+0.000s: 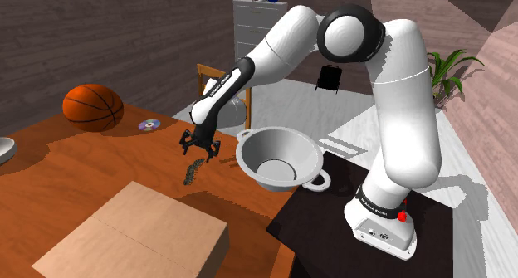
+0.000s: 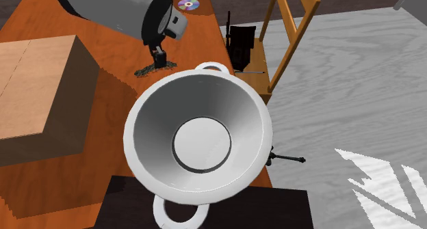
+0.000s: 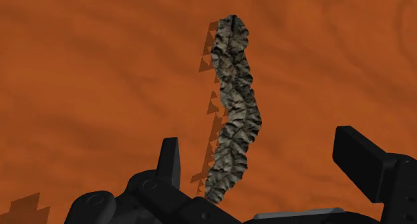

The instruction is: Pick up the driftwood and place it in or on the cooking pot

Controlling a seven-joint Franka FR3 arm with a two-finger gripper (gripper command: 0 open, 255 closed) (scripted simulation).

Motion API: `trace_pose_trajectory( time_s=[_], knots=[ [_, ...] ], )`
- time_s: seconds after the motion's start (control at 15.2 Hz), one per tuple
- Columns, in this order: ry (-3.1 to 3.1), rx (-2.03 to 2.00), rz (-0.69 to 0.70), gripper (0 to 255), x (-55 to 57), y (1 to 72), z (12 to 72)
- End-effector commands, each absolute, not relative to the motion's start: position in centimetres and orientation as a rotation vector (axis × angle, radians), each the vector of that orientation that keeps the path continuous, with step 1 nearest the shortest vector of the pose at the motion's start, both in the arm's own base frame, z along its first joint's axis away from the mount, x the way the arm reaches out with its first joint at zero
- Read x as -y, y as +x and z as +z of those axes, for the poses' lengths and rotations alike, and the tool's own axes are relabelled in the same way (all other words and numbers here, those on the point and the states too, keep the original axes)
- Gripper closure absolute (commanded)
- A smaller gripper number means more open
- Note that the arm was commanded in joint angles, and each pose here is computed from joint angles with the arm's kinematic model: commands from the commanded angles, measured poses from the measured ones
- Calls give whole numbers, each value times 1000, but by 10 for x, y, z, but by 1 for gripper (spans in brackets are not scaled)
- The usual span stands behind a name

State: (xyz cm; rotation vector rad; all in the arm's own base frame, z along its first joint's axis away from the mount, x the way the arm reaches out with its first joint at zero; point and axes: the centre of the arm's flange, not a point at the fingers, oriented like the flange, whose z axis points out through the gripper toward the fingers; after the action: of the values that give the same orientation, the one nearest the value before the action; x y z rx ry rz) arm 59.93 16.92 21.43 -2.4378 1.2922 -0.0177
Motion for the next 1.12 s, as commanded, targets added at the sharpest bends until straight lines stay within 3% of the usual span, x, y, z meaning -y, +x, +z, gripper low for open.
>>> trace_pose_trajectory(
  time_s=[0.0, 0.99, 1.06],
  knots=[
    [-2412, -1322, -26, 0, -171, 609, 200],
    [-2412, -1322, -26, 0, -182, 616, 168],
    [-2412, -1322, -26, 255, -182, 616, 168]
  ],
)
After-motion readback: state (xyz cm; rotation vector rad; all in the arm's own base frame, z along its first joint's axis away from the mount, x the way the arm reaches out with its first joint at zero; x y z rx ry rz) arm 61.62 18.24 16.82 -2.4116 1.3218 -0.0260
